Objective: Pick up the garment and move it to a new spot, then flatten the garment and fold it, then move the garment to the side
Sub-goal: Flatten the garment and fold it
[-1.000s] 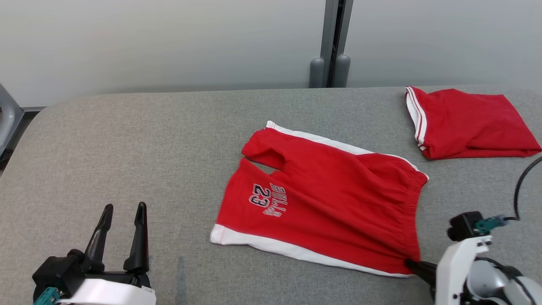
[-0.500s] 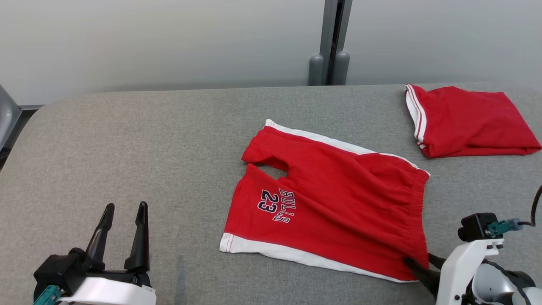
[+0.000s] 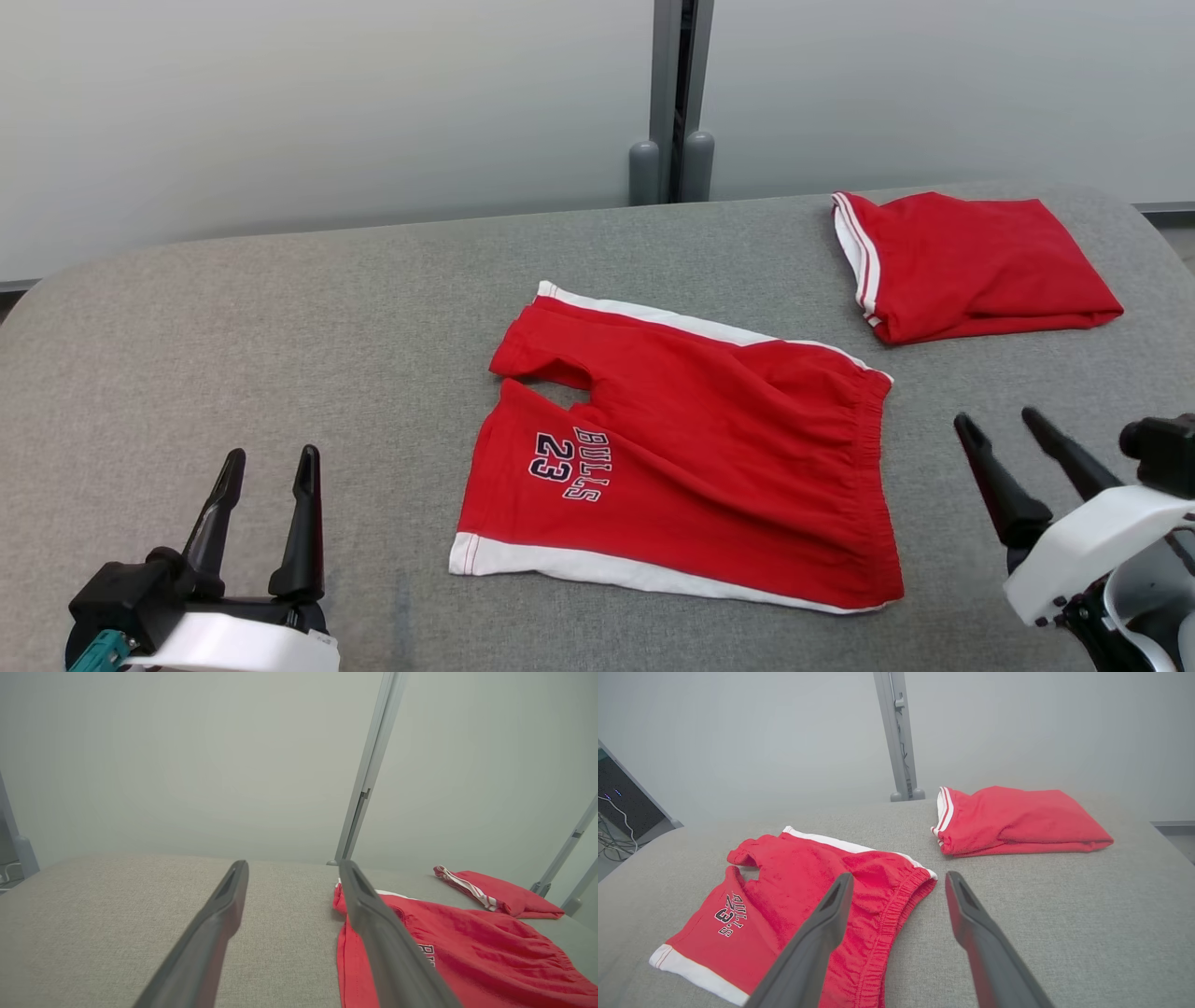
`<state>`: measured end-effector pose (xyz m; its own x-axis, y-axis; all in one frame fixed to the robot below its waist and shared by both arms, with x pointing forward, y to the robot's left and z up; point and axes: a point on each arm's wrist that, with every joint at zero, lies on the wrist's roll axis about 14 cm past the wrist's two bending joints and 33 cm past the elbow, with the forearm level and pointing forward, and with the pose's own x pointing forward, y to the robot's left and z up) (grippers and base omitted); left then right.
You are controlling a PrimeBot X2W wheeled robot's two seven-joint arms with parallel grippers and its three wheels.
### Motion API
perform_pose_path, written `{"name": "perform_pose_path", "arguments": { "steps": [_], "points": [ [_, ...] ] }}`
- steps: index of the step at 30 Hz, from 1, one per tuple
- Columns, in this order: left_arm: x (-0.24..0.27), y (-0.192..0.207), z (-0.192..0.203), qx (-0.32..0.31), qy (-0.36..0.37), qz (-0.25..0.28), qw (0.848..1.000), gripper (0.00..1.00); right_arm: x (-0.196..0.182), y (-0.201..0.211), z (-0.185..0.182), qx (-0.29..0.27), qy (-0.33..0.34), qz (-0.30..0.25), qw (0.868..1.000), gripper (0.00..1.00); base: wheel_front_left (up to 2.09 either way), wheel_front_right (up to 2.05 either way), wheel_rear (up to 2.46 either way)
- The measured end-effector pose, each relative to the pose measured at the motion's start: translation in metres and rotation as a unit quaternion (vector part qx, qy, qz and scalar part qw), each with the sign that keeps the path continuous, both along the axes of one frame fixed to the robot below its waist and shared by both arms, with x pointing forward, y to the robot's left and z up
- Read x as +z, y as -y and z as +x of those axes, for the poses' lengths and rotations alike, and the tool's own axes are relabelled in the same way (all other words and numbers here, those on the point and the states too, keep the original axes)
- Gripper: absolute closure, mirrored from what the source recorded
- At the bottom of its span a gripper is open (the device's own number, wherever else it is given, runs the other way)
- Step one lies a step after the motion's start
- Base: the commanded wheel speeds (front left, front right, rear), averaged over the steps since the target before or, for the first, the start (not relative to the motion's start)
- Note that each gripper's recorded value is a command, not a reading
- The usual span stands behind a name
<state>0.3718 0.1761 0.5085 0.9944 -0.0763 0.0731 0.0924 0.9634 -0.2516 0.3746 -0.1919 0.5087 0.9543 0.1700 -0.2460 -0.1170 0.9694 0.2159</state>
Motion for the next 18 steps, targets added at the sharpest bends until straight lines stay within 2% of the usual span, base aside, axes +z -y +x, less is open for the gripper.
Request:
{"name": "perform_pose_path", "arguments": {
  "steps": [4, 11, 15, 18],
  "points": [
    [0.004, 0.004, 0.002, -0.006, 0.005, 0.001, 1.000, 0.00, 0.034, 0.004, 0.005, -0.022, 0.088, 0.003, 0.996, 0.00, 0.00, 0.00, 0.00],
    [0.012, 0.007, 0.002, -0.011, 0.015, 0.004, 1.000, 0.00, 0.073, 0.002, 0.001, -0.046, 0.207, 0.028, 0.977, 0.00, 0.00, 0.00, 0.00],
    [0.015, 0.009, 0.000, -0.012, 0.019, 0.004, 1.000, 0.00, 0.080, 0.001, -0.002, -0.056, 0.242, 0.039, 0.968, 0.00, 0.00, 0.00, 0.00],
    [0.015, 0.008, -0.001, -0.011, 0.019, 0.003, 1.000, 0.00, 0.072, -0.002, -0.004, -0.058, 0.244, 0.041, 0.967, 0.00, 0.00, 0.00, 0.00]
  ]
}}
